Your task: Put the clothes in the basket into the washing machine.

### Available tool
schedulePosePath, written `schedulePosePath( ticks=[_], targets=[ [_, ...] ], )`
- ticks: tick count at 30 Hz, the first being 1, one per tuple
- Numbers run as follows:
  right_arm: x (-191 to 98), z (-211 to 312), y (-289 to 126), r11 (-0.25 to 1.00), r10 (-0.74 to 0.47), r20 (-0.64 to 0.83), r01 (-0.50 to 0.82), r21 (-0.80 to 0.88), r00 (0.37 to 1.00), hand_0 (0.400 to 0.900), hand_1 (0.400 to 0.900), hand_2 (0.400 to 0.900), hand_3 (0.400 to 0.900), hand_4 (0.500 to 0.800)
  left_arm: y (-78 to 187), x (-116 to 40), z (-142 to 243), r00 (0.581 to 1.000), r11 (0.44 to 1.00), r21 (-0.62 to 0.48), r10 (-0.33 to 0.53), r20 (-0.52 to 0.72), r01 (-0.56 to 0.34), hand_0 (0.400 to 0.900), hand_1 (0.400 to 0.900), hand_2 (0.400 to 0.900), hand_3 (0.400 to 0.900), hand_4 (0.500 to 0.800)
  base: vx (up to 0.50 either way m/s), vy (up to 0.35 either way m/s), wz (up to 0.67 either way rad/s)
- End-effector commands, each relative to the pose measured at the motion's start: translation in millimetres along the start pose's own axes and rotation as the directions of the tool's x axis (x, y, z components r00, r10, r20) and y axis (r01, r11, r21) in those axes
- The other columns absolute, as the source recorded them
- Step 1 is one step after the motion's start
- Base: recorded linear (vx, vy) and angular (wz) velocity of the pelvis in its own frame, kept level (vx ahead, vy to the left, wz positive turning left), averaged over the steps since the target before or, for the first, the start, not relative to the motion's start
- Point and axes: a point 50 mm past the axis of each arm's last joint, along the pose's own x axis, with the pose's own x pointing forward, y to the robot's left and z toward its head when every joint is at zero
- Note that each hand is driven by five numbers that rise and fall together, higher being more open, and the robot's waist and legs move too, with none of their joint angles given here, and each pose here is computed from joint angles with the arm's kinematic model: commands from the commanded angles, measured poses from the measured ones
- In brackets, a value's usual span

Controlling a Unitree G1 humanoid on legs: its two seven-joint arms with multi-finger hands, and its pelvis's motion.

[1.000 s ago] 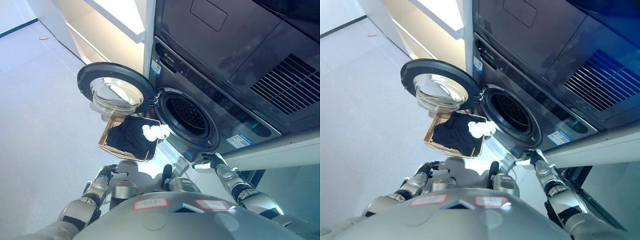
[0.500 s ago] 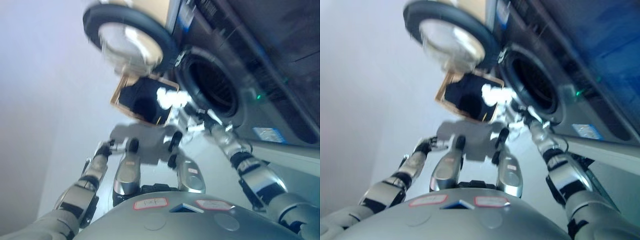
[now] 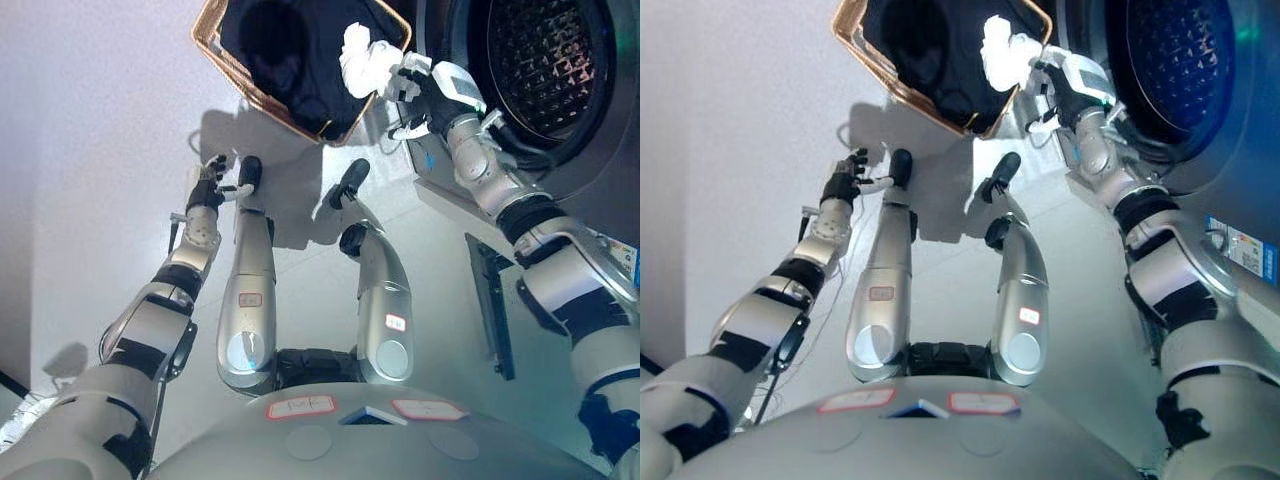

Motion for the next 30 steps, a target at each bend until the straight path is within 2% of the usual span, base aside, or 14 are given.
schedulePosePath(
  ticks=[1,2,4,5,11,15,21,26,30],
  targets=[
    [-6,-8,-15,0.996,-0.066,0.049,0.069,-0.056,0.997,0.9,0.9,0.9,0.9,0.8,20,-5.1,-20,0.997,0.997,0.026,0.078,-0.014,-0.078,0.9,0.9,0.9,0.9,0.8,-0.019,-0.092,0.17],
    [-4,2,-23,0.993,-0.079,0.108,0.088,-0.076,0.991,0.9,0.9,0.9,0.9,0.8,29,-0.9,-10,0.995,0.994,0.03,0.103,0.016,-0.103,0.9,0.9,0.9,0.9,0.8,-0.008,-0.089,0.19],
    [-4,5,-26,0.993,-0.088,0.125,0.097,-0.067,0.988,0.9,0.9,0.9,0.9,0.8,34,1.1,-5,0.993,0.993,0.031,0.113,0.029,-0.114,0.9,0.9,0.9,0.9,0.8,-0.007,-0.106,0.24],
    [-5,7,-34,0.991,-0.114,0.15,0.124,-0.057,0.982,0.9,0.9,0.9,0.9,0.8,45,4.5,3,0.989,0.99,0.029,0.139,0.055,-0.141,0.9,0.9,0.9,0.9,0.8,-0.011,-0.095,0.26],
    [-4,7,-43,0.989,-0.145,0.141,0.143,0.025,0.979,0.9,0.9,0.9,0.9,0.8,63,8.8,12,0.979,0.98,0.025,0.194,0.069,-0.196,0.9,0.9,0.9,0.9,0.8,-0.009,-0.057,0.16],
    [-3,4,-42,0.99,-0.142,0.127,0.142,0.009,0.982,0.9,0.9,0.9,0.9,0.8,71,9.6,12,0.975,0.976,0.023,0.214,0.064,-0.215,0.9,0.9,0.9,0.9,0.8,-0.009,-0.039,0.16],
    [2,-18,-33,0.985,-0.148,-0.016,0.146,-0.094,0.989,0.9,0.9,0.9,0.9,0.8,81,10.6,11,0.966,0.967,0.01,0.254,0.048,-0.255,0.9,0.9,0.9,0.9,0.8,-0.015,-0.007,-0.07],
    [5,-23,-35,0.952,-0.166,-0.046,0.148,-0.268,0.985,0.9,0.9,0.9,0.9,0.8,93,14.3,23,0.953,0.956,0.009,0.293,0.073,-0.294,0.9,0.9,0.9,0.9,0.8,-0.027,0.009,0.06],
    [7,-26,-47,0.933,-0.223,-0.081,0.188,-0.308,0.972,0.9,0.9,0.9,0.9,0.8,97,18.2,43,0.94,0.947,-0.014,0.319,0.122,-0.32,0.9,0.9,0.9,0.9,0.8,-0.046,0.041,-0.07]
  ],
)
